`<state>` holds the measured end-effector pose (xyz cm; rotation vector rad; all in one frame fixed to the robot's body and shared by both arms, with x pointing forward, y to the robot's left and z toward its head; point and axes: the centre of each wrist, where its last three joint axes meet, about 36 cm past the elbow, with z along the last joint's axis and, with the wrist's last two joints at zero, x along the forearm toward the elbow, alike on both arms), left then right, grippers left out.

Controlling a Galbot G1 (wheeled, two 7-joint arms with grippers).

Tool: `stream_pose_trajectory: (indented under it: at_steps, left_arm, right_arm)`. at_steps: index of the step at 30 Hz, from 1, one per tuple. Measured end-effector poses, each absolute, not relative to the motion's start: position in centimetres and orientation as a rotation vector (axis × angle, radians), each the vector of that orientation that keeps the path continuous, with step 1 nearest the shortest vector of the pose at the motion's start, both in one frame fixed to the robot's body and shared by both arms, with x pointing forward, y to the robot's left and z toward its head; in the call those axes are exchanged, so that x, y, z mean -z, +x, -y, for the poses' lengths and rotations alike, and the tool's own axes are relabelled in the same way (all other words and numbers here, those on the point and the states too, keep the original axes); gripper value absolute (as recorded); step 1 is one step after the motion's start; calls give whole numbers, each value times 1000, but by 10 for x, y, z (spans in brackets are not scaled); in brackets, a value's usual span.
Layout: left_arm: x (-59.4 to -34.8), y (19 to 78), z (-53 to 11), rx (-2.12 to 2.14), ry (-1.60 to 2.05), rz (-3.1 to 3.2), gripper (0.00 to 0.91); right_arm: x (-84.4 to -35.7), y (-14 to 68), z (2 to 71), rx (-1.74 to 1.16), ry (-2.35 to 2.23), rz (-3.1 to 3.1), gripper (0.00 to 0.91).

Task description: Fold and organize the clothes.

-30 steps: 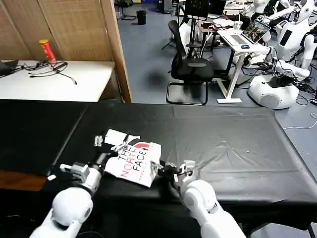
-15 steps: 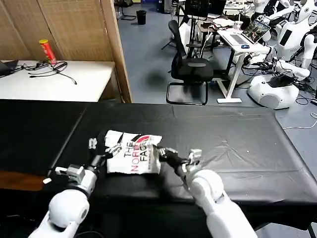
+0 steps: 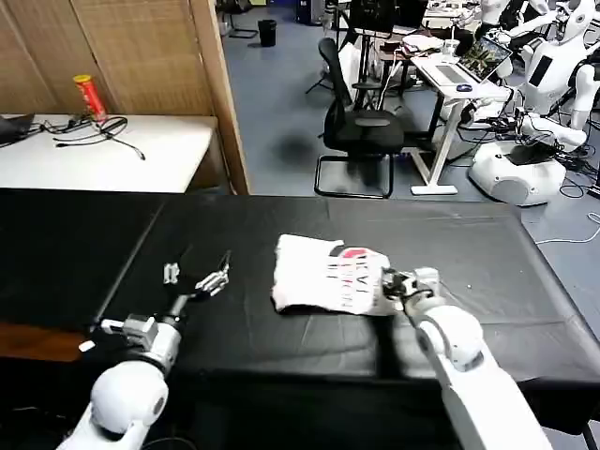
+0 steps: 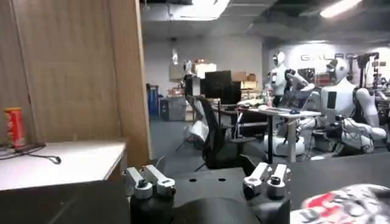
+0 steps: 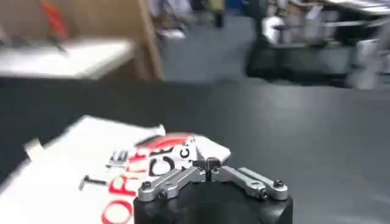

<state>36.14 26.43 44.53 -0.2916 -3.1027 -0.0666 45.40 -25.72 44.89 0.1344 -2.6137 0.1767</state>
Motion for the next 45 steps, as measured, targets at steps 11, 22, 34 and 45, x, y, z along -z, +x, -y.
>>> stream_pose_trajectory:
  at_steps: [11,22,34,45]
  left_arm:
    - [-434,360,-254,52,-305,3088,878]
    - [-418,357,-251,55,-280,3073,878]
    - [-396,333,-251,41,-261,3017,878]
    - [-412,277,-246,13,-171,2931,878]
  right_arm:
    - [-456,440,309,-349,71,2614,878]
    - [-474,429,336,-344,150,2806,878]
    - [-436,350,317,-294,151,3053,878]
    - [-415,254,280,-253,25,3042,878]
